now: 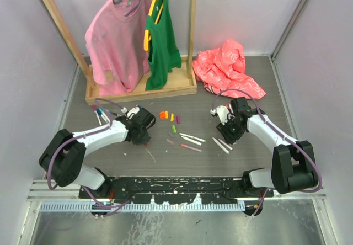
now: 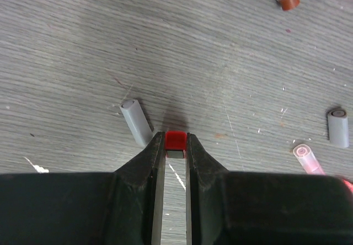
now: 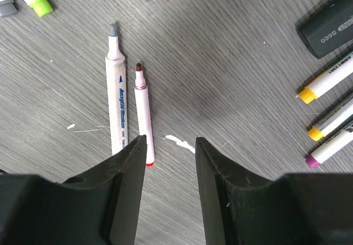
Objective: Open the pen caps
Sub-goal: Place the pen at the center of the board, then place the pen cap at the center of the board.
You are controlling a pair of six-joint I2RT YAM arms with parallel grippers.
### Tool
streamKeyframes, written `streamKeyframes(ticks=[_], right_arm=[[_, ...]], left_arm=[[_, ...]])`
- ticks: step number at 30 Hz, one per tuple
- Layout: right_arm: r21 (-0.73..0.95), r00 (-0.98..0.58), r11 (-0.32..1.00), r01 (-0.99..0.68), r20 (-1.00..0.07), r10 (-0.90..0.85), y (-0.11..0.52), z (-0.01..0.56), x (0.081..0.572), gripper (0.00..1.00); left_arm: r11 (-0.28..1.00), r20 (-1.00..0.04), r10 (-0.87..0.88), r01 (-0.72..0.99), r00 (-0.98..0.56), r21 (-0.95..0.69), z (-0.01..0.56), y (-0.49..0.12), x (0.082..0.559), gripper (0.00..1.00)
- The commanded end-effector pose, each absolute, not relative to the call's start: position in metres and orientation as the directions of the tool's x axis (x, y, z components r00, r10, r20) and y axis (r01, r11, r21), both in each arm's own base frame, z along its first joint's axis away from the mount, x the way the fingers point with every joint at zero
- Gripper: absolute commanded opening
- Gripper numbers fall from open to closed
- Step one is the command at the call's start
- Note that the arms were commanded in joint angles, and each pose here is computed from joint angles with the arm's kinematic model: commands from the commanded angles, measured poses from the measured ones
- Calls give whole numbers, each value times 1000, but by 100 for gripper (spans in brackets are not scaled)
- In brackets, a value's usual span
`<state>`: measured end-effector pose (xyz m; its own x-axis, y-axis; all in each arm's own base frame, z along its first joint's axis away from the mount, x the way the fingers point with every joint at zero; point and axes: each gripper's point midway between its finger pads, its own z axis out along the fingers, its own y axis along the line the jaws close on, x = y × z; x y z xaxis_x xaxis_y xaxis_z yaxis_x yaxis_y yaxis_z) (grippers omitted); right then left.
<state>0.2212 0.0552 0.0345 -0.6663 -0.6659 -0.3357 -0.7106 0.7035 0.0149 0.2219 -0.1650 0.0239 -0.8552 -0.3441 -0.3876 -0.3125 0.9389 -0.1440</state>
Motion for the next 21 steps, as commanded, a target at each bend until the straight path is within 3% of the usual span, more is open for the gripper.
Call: streamKeyframes(ticks=[1,7,16,18,21], right_arm=[[2,-652,703,-711,-375,-659,58,42,227,47],[1,-650,702,-712,-377,-660,58,42,227,47],[7,-645,696,-718,-384,-661,59,44,226,47],[6,-643,695,-719,-386,-662,60,45,226,47],[6,-641,694,-720,-388,-662,60,45,226,47]], left_arm=[[922,-415,-386,-336,-824,-190,35,-168,241,0],[916,-404,-401,-351,-822,-195,34,-166,244,2],[909,-397,-417,-366,-818,-201,32,-162,244,24],[908,-401,-419,-367,-815,-205,34,-162,244,36],[907,-407,-420,-366,-811,-207,37,-161,244,38]])
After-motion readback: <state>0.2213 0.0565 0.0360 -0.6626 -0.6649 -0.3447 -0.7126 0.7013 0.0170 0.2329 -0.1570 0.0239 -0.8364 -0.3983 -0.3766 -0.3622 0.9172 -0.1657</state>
